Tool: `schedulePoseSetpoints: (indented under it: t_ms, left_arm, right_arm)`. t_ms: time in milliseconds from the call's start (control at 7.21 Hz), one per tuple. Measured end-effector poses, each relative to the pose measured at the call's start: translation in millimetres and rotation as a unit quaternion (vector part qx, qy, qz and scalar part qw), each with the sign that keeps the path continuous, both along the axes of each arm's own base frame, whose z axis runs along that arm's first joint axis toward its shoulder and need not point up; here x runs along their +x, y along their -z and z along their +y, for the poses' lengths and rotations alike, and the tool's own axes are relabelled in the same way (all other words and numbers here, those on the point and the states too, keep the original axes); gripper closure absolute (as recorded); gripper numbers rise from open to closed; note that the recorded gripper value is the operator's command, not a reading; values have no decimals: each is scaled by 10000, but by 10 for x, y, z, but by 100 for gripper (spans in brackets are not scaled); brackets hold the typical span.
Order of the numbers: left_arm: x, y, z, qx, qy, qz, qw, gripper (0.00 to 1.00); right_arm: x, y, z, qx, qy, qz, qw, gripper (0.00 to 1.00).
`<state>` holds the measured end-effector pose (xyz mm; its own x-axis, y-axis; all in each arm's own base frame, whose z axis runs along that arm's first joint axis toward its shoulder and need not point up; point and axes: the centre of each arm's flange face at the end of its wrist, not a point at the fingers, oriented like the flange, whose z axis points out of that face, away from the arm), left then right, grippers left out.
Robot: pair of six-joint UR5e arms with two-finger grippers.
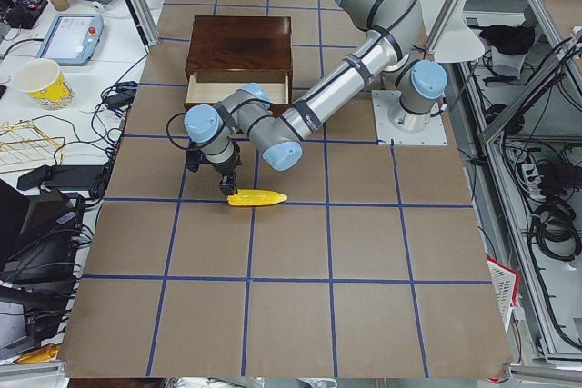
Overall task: Open drawer and put corn inside
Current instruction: 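Release the handle and move the left gripper over the yellow corn, then lower the left gripper and grasp the yellow corn cob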
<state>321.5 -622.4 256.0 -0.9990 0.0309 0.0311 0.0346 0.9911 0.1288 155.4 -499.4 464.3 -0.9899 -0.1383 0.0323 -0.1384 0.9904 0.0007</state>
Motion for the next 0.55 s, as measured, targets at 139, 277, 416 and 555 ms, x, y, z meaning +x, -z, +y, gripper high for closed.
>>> schedulePoseSetpoints:
  t_ms: [139,277,416,555]
  left_arm:
    - [28,134,-4,45,-60,-101,9999,0]
    - [60,270,-6,83,-84,-225,9997,0]
    - [67,386,1,121,-108,-262,9995,0]
    - [65,473,10,162,-148,-260,9994,0]
  right_arm:
    - [-1,0,0,0,1,0,10000,0]
    - [-2,0,-1,0,3,0,10000,0]
    - [-3,0,-1,0,3,0,10000,0]
    - [-4,0,-1,0,3,0,10000,0]
